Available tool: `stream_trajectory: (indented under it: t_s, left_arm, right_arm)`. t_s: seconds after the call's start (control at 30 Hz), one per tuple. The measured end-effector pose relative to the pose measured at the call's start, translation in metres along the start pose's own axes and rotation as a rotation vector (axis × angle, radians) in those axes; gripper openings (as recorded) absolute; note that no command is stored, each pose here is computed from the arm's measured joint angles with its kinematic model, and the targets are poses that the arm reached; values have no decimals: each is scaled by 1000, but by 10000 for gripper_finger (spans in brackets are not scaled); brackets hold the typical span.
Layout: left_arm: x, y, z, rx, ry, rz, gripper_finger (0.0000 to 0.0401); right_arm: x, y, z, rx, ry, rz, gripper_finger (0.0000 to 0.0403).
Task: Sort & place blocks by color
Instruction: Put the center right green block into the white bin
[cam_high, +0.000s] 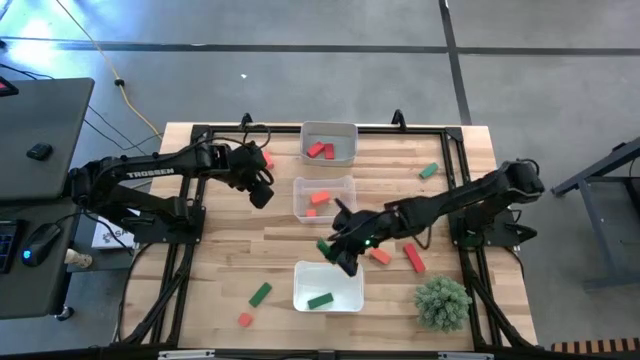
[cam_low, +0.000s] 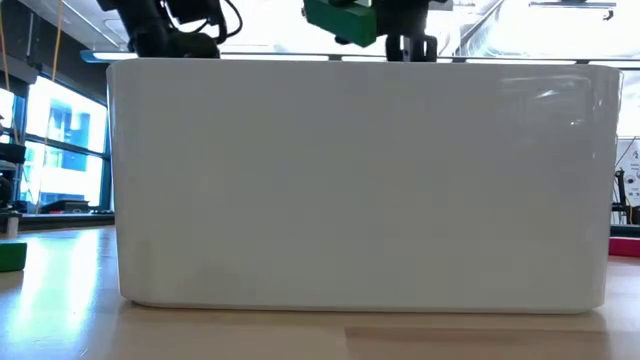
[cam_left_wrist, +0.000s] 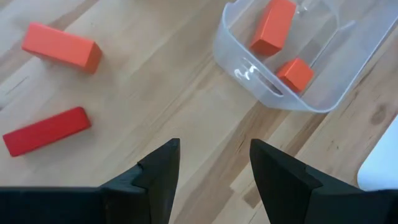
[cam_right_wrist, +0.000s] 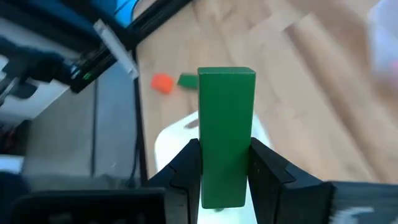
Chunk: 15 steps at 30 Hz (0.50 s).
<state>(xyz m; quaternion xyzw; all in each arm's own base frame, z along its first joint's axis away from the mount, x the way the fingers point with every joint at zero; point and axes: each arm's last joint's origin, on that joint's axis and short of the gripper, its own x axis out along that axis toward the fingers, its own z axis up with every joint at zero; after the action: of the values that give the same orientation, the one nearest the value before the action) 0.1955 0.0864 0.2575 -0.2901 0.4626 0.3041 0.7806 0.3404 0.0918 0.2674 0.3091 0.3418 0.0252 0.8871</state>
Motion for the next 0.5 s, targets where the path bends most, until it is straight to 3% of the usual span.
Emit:
stream_trajectory:
  t_s: [0.5]
  left_arm:
    - [0, 0, 0, 0, 5, 2, 184]
  right_arm:
    - [52, -5, -45, -4, 268, -10, 78]
